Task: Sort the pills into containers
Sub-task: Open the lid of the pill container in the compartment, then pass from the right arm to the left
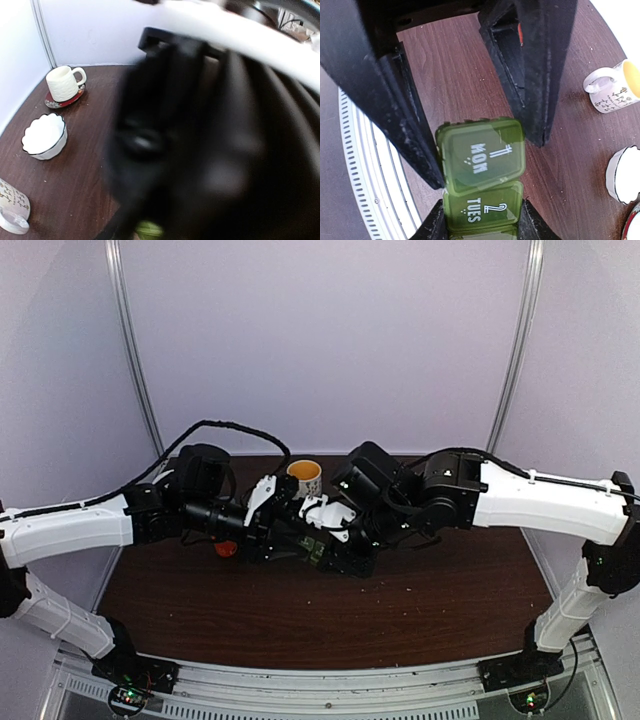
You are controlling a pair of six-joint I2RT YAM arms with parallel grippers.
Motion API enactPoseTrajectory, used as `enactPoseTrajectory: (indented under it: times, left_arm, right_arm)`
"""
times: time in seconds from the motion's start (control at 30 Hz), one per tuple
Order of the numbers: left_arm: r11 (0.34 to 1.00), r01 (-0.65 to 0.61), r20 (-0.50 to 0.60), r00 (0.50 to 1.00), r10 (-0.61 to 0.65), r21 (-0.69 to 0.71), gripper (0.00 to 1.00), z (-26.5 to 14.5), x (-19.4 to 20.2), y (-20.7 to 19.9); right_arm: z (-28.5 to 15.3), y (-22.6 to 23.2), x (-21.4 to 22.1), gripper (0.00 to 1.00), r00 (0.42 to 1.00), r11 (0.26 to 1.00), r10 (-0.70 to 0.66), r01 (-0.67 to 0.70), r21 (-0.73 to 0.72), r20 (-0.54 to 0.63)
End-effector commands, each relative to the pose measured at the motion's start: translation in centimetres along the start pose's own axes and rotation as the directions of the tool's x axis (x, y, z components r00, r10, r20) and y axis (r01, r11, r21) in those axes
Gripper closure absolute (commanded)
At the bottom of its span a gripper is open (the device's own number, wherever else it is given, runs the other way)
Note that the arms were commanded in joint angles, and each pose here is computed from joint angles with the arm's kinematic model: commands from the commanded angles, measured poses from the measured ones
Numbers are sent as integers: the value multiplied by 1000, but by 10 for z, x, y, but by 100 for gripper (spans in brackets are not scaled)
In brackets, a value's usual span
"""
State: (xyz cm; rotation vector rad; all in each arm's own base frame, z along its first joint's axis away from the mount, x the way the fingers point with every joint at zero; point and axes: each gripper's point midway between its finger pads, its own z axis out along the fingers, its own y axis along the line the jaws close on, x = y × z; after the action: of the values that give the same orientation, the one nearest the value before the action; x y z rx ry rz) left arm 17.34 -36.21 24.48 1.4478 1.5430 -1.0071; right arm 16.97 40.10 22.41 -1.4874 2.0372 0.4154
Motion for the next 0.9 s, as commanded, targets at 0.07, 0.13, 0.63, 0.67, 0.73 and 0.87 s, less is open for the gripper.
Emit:
enactPoseTrajectory:
  times: [0.07, 0.13, 0.63, 0.67, 0.73, 0.87]
  left_arm:
    - [998, 57, 146, 987, -60, 27, 58, -6, -48, 10]
    - [997, 69, 140, 987, -73, 34, 53, -6, -47, 11]
    - [1000, -1, 237, 971, 8, -30, 2, -44, -55, 5]
    - [999, -8, 252, 968, 18, -42, 3, -47, -53, 4]
    - [997, -2, 282, 959, 23, -76, 3, -51, -46, 4]
    - [989, 38, 357, 934, 15, -140, 2, -63, -50, 7]
  right_arm:
    - [8, -4, 2, 68, 1000, 998, -27, 27, 62, -2]
    - [8, -4, 1, 68, 1000, 998, -27, 26, 63, 6]
    - [8, -11, 5, 68, 995, 998, 70, -70, -7, 75]
    - [5, -11, 2, 68, 992, 996, 83, -81, -20, 95]
    - [-1, -12, -4, 68, 984, 993, 112, -107, -43, 139]
    - [-20, -15, -22, 67, 953, 984, 173, -155, -90, 248]
